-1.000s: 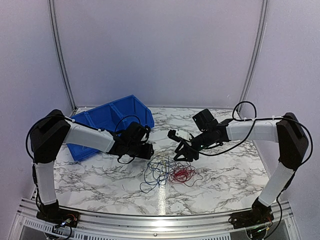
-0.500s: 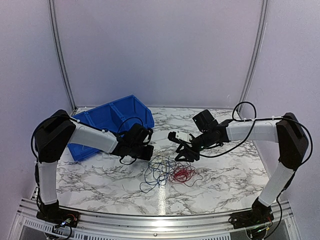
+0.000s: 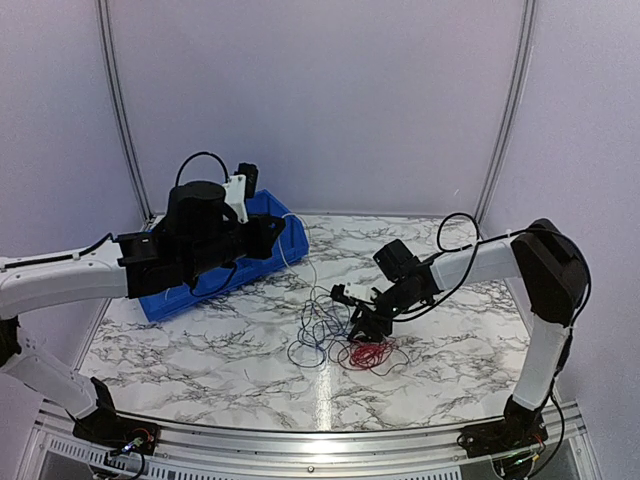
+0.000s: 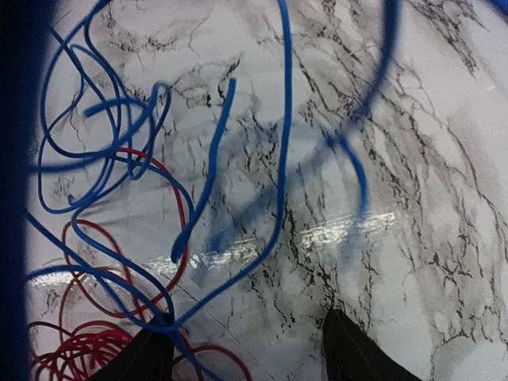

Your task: Untangle the cables

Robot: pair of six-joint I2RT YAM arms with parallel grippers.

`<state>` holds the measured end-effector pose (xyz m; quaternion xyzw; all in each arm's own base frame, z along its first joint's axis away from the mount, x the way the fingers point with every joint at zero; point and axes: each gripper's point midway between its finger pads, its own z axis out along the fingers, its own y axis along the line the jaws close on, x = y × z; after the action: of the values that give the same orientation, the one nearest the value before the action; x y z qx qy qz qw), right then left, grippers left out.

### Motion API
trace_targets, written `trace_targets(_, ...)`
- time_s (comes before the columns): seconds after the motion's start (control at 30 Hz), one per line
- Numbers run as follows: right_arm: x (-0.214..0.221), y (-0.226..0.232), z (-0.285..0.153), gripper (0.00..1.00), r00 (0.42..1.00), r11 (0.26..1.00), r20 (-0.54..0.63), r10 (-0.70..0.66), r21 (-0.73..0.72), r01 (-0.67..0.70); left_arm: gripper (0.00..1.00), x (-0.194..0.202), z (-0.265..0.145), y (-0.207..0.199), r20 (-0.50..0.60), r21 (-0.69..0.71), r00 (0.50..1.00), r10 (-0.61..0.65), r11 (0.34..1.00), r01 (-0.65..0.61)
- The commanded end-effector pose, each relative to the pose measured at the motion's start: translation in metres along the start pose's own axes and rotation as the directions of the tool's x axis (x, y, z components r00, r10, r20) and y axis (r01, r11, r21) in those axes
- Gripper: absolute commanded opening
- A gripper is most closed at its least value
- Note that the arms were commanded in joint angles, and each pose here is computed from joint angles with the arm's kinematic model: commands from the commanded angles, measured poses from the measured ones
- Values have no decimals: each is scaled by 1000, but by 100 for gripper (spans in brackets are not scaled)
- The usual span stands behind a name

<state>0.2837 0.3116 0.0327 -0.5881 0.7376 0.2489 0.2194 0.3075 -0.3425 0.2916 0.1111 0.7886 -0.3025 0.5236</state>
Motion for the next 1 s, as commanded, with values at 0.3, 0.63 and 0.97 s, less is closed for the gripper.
trace_targets(0.3, 14, -4, 23, 26, 995, 996, -69, 74, -46, -77, 0, -121, -105, -53, 279, 88, 960, 31, 994, -58)
trace_targets(0.63, 24, -13, 29, 0, 989, 995, -112, 98, -24, -102, 0, -195, -156, -94, 356, 182, 933, 55, 975, -127)
trace_targets(0.97, 1, -17, 3, 0, 996, 998, -60, 67, 9, -66, 0, -181, -147, -112, 283, 246, 957, 65, 959, -138)
